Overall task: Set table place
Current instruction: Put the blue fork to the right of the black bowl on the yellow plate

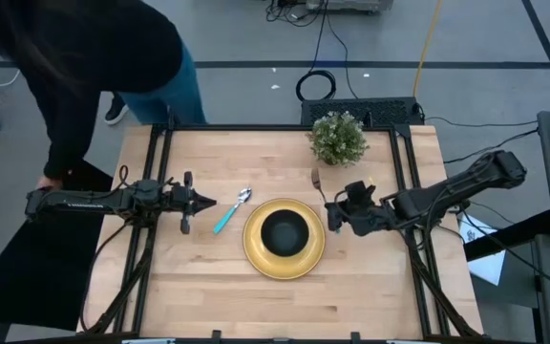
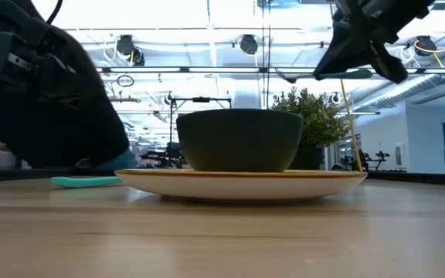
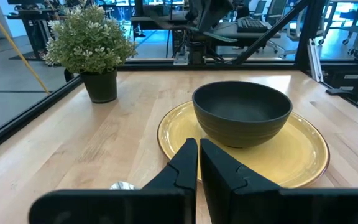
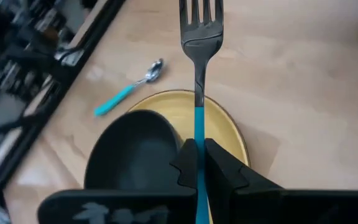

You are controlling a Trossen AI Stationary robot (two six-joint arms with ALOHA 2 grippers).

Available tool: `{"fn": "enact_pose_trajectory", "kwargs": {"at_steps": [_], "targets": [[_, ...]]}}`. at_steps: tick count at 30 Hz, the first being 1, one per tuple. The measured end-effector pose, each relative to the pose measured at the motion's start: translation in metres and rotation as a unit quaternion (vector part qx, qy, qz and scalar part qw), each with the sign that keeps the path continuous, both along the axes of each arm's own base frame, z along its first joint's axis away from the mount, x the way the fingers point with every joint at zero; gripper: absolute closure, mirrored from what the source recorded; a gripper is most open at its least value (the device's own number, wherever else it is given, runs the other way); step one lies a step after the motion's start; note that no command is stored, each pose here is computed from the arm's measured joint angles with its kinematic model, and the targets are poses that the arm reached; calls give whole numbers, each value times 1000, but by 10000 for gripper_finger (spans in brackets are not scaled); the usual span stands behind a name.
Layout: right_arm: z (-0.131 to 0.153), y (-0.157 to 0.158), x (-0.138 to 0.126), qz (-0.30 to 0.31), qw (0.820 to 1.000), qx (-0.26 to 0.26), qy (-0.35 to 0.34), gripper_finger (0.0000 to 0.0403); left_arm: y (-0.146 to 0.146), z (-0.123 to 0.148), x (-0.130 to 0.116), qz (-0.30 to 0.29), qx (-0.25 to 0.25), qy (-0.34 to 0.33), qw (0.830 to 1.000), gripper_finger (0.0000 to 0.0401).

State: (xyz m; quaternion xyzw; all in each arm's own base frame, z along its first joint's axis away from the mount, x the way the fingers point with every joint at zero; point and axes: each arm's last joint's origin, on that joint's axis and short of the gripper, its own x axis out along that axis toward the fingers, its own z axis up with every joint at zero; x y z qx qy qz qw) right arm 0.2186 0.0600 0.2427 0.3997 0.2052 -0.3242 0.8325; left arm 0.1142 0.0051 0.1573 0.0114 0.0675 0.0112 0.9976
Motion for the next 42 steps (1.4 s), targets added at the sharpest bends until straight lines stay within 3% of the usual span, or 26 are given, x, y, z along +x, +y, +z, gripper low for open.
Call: {"fn": "enact_pose_trajectory", "kwargs": {"at_steps": [7, 18, 42], "targets": [[-17, 18, 15, -44, 995, 78, -33, 403, 0, 0, 0, -3, -3, 0, 1000, 377], [-44, 36, 28, -98, 986, 122, -49, 403, -2, 0, 0, -26, -7, 0, 1000, 377], [-63, 69, 27, -122, 980, 118, -99, 403, -2, 2, 0, -26, -9, -8, 1000, 377]]}}
